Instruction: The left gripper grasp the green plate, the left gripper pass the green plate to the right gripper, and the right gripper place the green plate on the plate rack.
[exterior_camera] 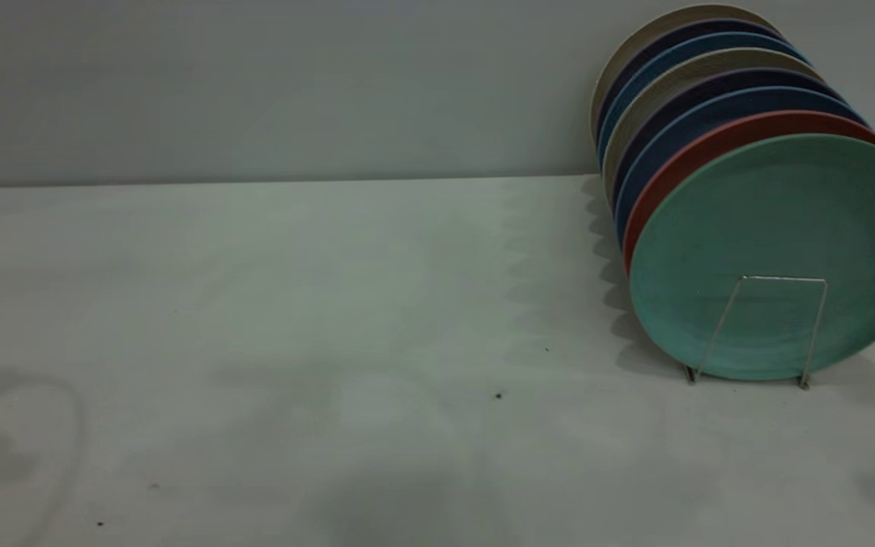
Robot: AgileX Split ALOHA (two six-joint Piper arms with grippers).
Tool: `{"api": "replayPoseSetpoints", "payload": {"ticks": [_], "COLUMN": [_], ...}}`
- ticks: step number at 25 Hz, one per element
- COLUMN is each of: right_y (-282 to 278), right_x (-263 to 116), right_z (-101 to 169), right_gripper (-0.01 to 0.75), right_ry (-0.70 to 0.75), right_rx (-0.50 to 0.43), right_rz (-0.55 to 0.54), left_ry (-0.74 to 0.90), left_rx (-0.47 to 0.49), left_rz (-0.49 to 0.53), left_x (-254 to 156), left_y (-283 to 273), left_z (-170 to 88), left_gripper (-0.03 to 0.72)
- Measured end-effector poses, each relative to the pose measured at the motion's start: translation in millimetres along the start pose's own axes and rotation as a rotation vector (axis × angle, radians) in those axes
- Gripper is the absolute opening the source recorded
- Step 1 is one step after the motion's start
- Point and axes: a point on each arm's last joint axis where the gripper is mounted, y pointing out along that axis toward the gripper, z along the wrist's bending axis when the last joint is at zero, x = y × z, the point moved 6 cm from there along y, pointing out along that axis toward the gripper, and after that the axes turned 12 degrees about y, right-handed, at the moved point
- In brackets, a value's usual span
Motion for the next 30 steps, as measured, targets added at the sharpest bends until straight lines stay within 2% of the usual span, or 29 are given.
{"api": "replayPoseSetpoints", "payload": {"ticks": [3,8,12,16,19,26,30], "right_y": [-17,-24,-18,-13,-8,-20,-25], "right_x": [-36,-99,-137,-165,-183,-213,-217], "right_z": [-3,-12,-17,-17,-16,-16,-17], "right_gripper": [0.505,0.505,0.505,0.505,0.505,0.505,0.505], "right_ry": [-0.025,-0.050,-0.056,-0.081,-0.112,-0.198,-0.207], "right_rx": [0.014,0.020,0.031,0.066,0.098,0.134,0.135], "right_rz": [-0.035,-0.077,-0.101,-0.158,-0.206,-0.467,-0.524], "left_ry": [-0.009,-0.018,0.000,0.001,0.002,0.078,0.145], "left_rx": [0.008,0.028,0.071,0.080,0.074,0.113,0.114], "left_rz": [-0.078,-0.353,-0.503,-0.553,-0.543,-0.524,-0.513], "left_x": [-29,-82,-130,-172,-191,-211,-220], "left_y": [-23,-61,-76,-73,-67,-45,-31], "left_z": [-13,-42,-59,-73,-80,-81,-82], "left_gripper": [0.499,0.499,0.499,0.499,0.499,0.499,0.499]}}
